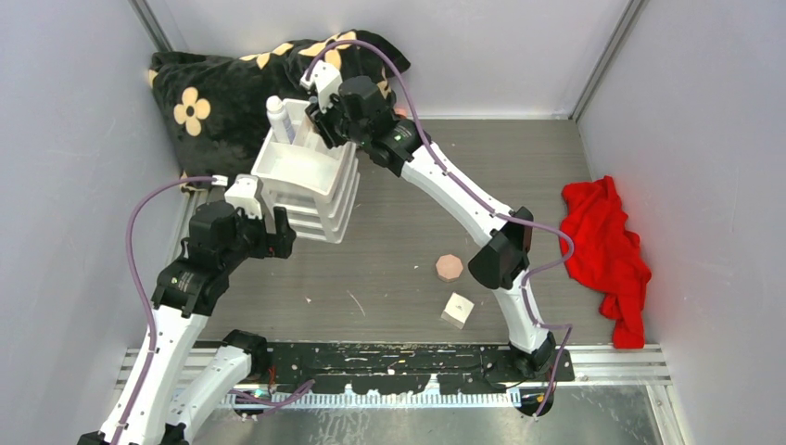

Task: Organize the makeup
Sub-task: Place the makeup in the storage box.

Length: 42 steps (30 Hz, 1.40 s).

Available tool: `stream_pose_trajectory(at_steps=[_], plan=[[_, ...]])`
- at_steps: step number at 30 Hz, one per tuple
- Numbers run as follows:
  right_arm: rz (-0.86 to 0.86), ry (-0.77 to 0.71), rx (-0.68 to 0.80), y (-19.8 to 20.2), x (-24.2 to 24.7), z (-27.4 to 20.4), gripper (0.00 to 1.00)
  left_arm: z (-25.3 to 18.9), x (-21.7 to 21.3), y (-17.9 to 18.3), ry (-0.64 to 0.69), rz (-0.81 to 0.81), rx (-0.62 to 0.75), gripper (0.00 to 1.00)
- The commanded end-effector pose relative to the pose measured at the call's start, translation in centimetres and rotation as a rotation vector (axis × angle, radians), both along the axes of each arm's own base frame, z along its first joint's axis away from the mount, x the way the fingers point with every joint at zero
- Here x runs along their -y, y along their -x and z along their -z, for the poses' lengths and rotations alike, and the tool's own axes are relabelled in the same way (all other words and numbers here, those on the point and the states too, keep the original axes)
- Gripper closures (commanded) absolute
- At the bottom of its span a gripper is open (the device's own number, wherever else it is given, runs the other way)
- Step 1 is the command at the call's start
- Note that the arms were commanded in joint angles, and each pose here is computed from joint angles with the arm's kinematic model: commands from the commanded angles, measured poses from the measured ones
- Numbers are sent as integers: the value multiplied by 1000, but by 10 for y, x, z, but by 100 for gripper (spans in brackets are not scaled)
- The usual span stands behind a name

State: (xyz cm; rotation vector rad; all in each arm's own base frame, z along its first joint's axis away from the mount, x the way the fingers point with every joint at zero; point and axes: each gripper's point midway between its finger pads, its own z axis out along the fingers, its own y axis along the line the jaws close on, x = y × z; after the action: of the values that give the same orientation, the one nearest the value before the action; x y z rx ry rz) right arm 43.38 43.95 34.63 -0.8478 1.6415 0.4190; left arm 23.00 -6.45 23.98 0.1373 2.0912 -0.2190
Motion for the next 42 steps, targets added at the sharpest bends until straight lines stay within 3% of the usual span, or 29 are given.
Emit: stream_pose_trajectory(at_steps=[1, 9, 11, 19, 22, 26, 27, 37, 42], plan=[[-15, -101, 54, -3, -8, -33, 88, -11, 3, -4, 3, 23, 55, 7], [-26, -70, -3, -5, -16, 0, 85, -6, 3, -4, 2, 25, 44, 7], [-6, -51, -4, -9, -13, 8, 76, -6, 4, -3, 3, 26, 43, 7], [28, -13, -14, -14, -8, 25, 57, -2, 4, -3, 8, 26, 35, 7], [42, -1, -10, -15, -5, 29, 41, -3, 4, -3, 10, 24, 39, 7], [48, -10, 23, -13, 1, 24, 4, -1, 4, -1, 10, 23, 33, 7], [49, -20, 39, -12, 3, 18, 0, 0, 3, -1, 9, 22, 33, 7], [50, -77, 130, 1, 19, -30, 0, 3, 3, 0, 10, 19, 28, 7], [56, -91, 152, 21, 41, -54, 0, 1, 4, 1, 15, 21, 31, 1]])
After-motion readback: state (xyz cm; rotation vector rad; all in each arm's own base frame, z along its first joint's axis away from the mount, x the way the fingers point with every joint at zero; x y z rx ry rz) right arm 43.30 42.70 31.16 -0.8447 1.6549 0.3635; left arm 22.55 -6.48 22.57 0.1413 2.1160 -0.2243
